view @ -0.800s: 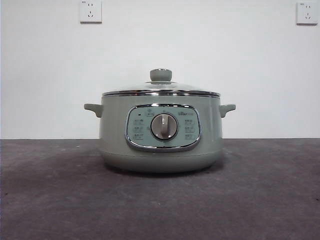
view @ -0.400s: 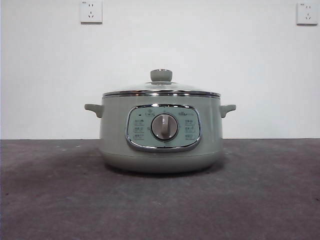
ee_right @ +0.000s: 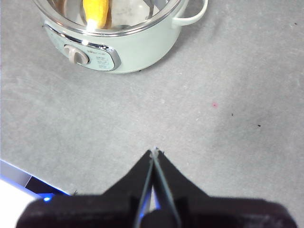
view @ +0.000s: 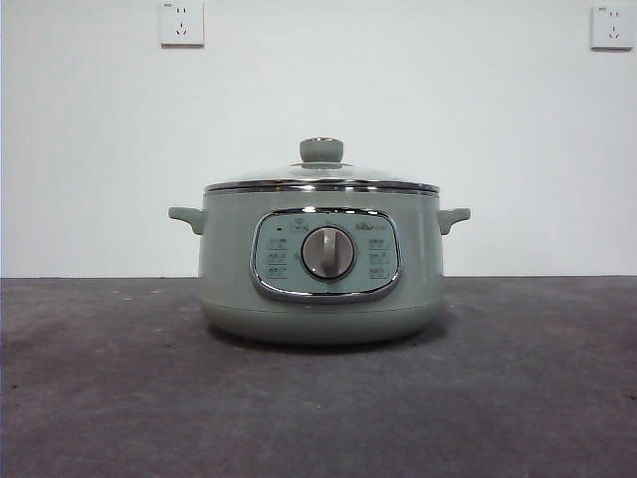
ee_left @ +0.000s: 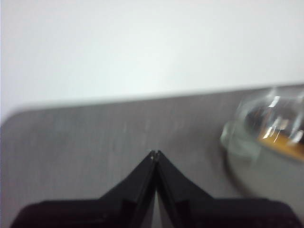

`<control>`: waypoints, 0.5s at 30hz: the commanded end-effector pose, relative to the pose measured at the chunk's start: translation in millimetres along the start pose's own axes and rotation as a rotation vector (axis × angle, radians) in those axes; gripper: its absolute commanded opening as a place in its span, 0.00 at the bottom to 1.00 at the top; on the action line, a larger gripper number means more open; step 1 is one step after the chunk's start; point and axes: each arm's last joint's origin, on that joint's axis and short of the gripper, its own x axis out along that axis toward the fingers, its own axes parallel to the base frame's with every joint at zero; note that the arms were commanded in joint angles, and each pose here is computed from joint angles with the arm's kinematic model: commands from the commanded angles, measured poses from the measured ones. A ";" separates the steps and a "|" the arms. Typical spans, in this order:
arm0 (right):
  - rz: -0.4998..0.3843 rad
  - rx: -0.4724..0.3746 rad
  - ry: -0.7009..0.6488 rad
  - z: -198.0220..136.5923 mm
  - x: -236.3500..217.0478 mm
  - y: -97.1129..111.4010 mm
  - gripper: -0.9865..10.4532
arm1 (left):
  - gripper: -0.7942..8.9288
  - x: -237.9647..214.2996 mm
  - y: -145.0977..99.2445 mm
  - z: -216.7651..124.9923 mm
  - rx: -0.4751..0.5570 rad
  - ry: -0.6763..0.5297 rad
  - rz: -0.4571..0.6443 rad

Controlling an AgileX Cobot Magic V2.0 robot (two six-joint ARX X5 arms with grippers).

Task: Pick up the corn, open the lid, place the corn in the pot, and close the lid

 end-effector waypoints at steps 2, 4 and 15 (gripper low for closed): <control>-0.005 -0.006 0.013 -0.8 4.2 0.5 0.08 | 0.08 4.7 0.5 -63.5 -0.032 0.096 0.008; -0.005 -0.006 0.013 -0.8 4.2 0.5 0.08 | 0.08 5.0 0.6 -80.0 -0.020 0.112 0.010; -0.005 -0.006 0.014 -0.7 4.3 0.5 0.08 | 0.08 4.6 0.7 -109.9 -0.026 0.037 0.011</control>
